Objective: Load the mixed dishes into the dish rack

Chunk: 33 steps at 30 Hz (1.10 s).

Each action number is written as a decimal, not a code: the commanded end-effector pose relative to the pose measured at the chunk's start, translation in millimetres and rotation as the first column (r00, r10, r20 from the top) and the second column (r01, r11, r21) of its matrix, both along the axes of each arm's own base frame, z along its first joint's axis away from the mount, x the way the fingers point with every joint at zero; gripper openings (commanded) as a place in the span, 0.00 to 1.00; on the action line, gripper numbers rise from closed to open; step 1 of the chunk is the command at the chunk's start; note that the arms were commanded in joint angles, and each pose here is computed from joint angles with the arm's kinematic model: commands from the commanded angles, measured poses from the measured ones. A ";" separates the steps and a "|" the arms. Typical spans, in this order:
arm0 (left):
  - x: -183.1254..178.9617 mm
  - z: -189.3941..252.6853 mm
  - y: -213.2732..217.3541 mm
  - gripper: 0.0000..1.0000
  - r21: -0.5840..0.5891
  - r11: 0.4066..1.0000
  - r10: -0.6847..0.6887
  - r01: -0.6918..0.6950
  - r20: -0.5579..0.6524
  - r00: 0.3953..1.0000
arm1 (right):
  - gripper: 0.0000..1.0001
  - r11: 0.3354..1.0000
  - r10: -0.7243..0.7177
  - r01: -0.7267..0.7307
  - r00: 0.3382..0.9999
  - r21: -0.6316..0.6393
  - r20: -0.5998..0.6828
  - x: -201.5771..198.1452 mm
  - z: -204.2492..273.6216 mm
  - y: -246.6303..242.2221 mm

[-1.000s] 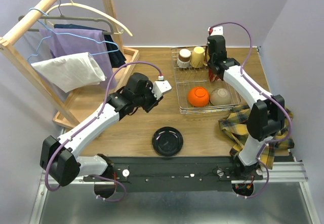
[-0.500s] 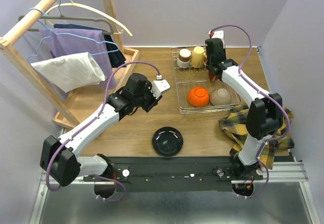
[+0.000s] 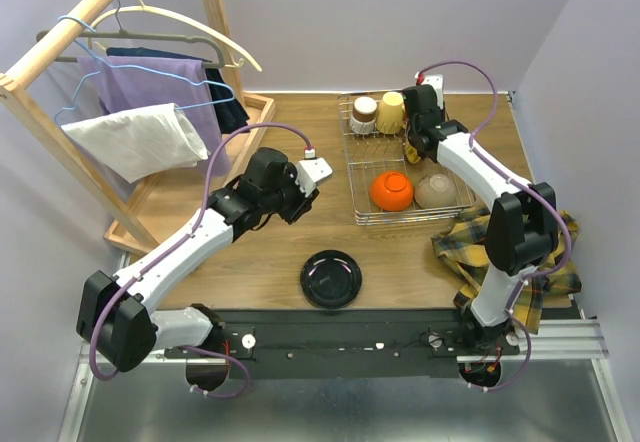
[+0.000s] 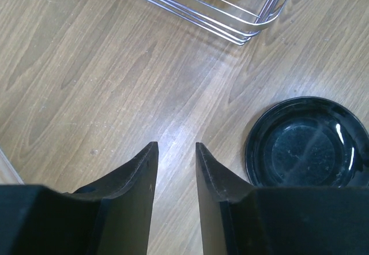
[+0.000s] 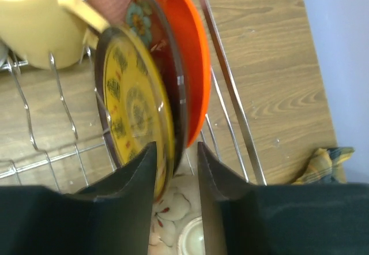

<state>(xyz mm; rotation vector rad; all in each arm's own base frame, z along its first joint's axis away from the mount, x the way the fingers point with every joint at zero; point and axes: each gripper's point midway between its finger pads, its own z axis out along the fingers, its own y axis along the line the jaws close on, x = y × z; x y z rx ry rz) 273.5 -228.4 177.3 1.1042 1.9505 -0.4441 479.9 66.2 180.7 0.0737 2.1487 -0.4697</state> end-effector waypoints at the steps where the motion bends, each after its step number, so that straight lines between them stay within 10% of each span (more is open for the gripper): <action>1: -3.2 0.6 -2.9 0.48 -0.054 0.998 0.016 -0.017 -0.022 1.000 | 0.50 0.998 0.033 -0.032 0.999 0.056 -0.020 -10.3 0.5 6.5; 19: -8.2 -73.3 -12.7 0.64 -0.002 0.995 0.090 -0.095 -0.287 0.954 | 0.69 0.882 0.307 -0.285 0.952 0.376 0.001 -108.2 30.9 47.6; 29: -54.9 -107.7 -0.3 0.64 0.043 0.997 -0.034 0.057 -0.408 0.912 | 0.80 0.343 0.791 -0.682 0.581 0.646 0.193 -234.5 9.6 130.6; 33: -60.2 -115.3 3.4 0.65 0.046 0.998 -0.016 0.039 -0.419 0.908 | 0.85 0.287 0.834 -0.600 0.541 0.747 0.113 -257.6 -28.7 137.0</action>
